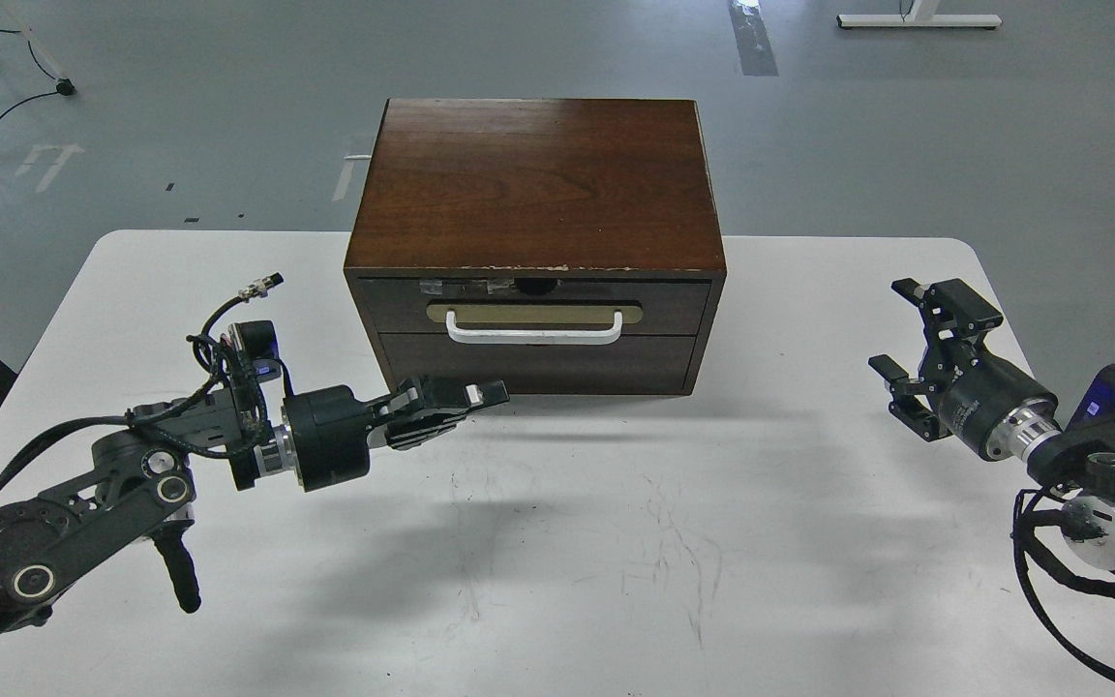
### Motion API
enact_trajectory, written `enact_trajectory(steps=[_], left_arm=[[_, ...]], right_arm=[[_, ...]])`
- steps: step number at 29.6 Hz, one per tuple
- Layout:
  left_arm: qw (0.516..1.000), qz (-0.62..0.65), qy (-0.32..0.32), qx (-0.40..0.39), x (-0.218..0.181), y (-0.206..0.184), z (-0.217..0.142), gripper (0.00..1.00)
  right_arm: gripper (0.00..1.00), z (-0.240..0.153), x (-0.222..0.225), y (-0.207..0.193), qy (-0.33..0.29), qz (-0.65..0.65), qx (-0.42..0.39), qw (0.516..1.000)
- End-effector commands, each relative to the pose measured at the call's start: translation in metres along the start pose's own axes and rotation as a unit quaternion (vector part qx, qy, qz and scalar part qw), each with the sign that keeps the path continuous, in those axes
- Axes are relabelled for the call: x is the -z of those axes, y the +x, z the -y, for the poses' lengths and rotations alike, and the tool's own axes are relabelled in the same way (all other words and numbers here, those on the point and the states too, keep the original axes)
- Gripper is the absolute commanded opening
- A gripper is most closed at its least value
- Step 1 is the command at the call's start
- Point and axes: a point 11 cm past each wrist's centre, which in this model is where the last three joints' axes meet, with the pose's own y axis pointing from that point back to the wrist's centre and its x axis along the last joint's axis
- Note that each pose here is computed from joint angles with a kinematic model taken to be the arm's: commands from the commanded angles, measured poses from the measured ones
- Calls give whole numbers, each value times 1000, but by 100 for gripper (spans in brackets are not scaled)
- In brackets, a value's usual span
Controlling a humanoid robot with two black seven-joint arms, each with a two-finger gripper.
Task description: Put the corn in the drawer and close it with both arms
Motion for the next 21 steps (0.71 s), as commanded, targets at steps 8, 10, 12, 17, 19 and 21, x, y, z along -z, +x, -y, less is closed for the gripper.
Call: enact_trajectory(steps=[8,10,12,17,19,21], left_arm=[[978,-37,-101,-181,-50,80,-37,100],[964,-44,-101,-240,-46,97,-52,100],[951,-64,-95,-288,-42,113,-74,100],[908,-185,-106,-361,-21,118,-124,100],[899,-212,-111,-367,-16,115,-134,100],[897,-231,-107,-361,-7,108,-141,100]], right_arm=[[100,12,35,4,52,8,-17,998],[100,11,36,5,53,9,-18,998],[100,12,39,5,58,11,-18,998],[100,16,56,9,86,25,-28,996],[100,17,59,10,90,25,-30,995],[100,17,56,11,88,26,-32,995]])
